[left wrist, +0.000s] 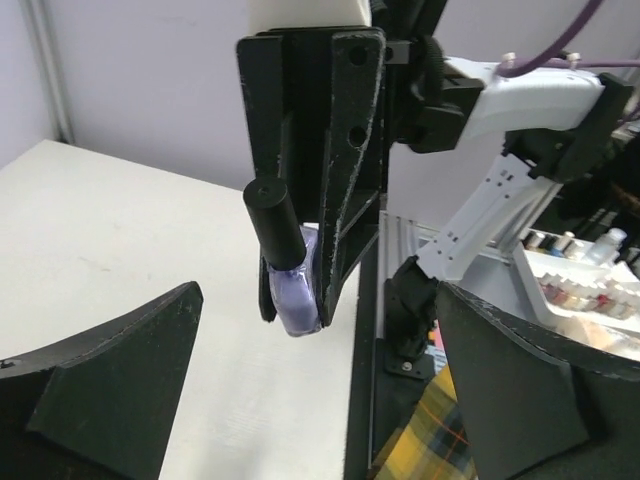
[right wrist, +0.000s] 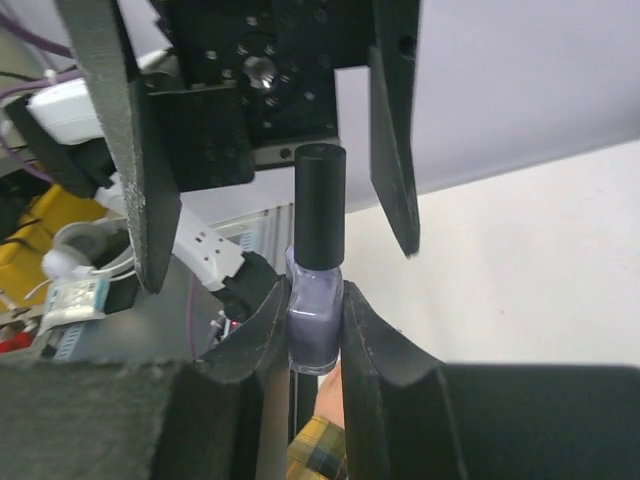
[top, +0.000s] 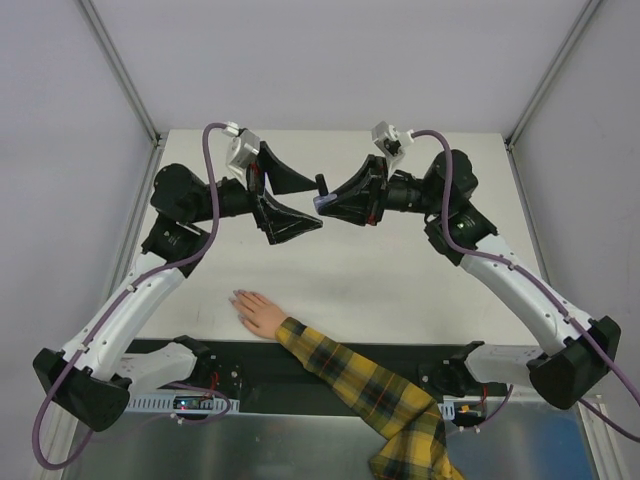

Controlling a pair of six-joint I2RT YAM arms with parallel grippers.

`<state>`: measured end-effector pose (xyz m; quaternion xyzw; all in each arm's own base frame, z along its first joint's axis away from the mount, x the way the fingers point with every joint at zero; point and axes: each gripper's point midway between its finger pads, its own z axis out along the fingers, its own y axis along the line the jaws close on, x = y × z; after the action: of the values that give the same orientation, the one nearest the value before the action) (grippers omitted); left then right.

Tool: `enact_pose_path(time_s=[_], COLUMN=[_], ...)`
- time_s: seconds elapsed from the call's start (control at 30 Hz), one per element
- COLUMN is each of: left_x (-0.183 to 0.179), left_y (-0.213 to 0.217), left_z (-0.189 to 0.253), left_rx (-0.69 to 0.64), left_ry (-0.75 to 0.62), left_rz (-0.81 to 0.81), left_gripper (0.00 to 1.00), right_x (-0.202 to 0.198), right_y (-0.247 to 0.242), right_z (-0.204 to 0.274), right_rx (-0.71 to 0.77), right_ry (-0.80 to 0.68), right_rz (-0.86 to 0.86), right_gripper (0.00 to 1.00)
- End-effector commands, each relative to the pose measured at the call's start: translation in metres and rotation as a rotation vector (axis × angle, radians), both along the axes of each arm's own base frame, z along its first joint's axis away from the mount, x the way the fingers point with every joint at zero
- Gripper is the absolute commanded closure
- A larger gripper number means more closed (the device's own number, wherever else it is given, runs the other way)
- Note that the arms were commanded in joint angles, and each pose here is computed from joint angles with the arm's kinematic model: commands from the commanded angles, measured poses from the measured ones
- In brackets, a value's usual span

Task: Paint the nails

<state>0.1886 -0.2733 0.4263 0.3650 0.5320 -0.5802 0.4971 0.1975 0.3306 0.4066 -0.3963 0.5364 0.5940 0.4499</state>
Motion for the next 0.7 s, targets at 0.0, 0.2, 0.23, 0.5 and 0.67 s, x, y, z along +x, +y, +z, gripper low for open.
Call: enact_pose_path(time_s=[0.0,0.2,0.23,0.5,0.67], left_x=[0.001,0.035,0.045,0.066,0.064], left_y=[0.012,0.024,0.028,0.044,0.043], left_z=[0.021,0.013,0.014,-0.002,0.0], left_rx=[-0.022,-0.022,-0.015,0.037,0.024], left_ry=[-0.107,-0.007,0.014,0.095,0.097], left_rz=[0.115,0.331,0.396,0.554,0.543], left_gripper=[0.01,0.01,0.05,0.23,0.35], right_x=[0.012,0.027,0.029,0.036,0.039], right_y=[-0.011,-0.001,0.004,0.024,0.029], right_z=[-0.001,-0.018,-0.018,-0.01,-0.004], right_rx=[-0.065,-0.153,-0.153,-0.189,-0.192], right_ry=[-0.045,-0.103,-0.111,-0.201,-0.225], right_rz=[-0.143,-0.41,-0.483,-0.645,-0.676], right_gripper=[0.99,1.0,1.0,1.0,1.0])
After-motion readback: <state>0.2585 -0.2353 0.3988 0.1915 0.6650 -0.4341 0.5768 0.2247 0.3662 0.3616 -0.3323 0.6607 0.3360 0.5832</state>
